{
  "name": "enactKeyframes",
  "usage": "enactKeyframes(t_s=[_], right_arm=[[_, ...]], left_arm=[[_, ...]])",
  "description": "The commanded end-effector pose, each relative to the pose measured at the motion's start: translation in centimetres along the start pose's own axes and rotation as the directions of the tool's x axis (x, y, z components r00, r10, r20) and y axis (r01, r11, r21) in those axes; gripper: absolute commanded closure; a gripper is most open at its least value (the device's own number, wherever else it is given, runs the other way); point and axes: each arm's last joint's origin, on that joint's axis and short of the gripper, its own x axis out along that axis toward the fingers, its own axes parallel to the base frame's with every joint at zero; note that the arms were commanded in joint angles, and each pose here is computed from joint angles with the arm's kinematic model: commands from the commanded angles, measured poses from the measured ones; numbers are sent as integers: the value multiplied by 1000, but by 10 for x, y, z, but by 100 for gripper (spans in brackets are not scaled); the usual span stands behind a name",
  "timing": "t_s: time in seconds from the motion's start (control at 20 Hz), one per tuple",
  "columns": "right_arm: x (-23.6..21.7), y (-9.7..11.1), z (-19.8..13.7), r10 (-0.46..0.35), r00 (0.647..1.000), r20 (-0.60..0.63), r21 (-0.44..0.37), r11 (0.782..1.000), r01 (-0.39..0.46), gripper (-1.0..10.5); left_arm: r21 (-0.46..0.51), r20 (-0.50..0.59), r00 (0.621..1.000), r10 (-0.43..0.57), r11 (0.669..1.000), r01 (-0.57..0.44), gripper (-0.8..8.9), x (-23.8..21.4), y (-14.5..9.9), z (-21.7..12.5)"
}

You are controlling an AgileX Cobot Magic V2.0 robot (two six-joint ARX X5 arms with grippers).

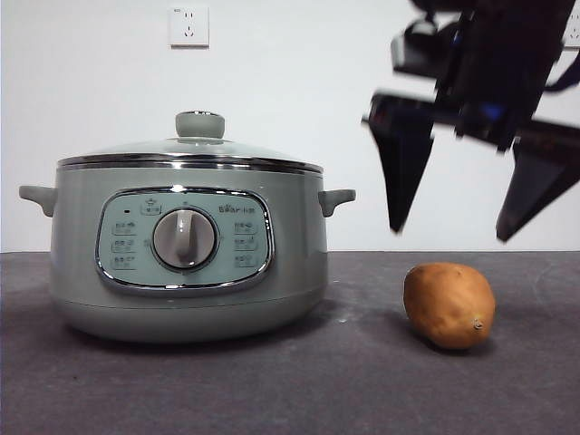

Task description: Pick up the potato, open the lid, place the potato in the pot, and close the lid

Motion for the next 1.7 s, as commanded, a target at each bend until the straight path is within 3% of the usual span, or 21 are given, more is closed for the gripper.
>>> enactKeyframes(t_s=[0.05,0.15,0.45,0.7,1.05,1.3,1.6,1.7], right_arm=[[18,2,4,-10,1000,-16,7,1000,10,385],[31,3,6,-14,999,-29,7,1000,14,391],[47,4,6,-24,997,-68,4,1000,25,605],[47,4,5,-28,996,-80,3,1000,28,951],[15,1,1,-15,999,-41,7,1000,15,949],[-41,-7,-15,3,1000,24,11,1000,-3,948],[-97,-17,-41,35,989,142,48,998,-42,947],[-108,-20,-48,41,986,162,55,997,-50,947]], left_arm=[[17,15,1000,-3,1000,3,404,-1,-1,1],[17,15,1000,-3,1000,2,404,-1,-1,1],[17,15,1000,-1,1000,1,404,-1,-1,1],[16,13,1000,-1,1000,1,404,-1,-1,1],[10,43,999,-12,1000,11,404,-1,-1,4],[28,142,982,-127,992,124,404,4,-3,20],[85,168,956,-241,970,230,405,38,-10,41],[96,164,957,-238,970,225,405,55,-15,46]])
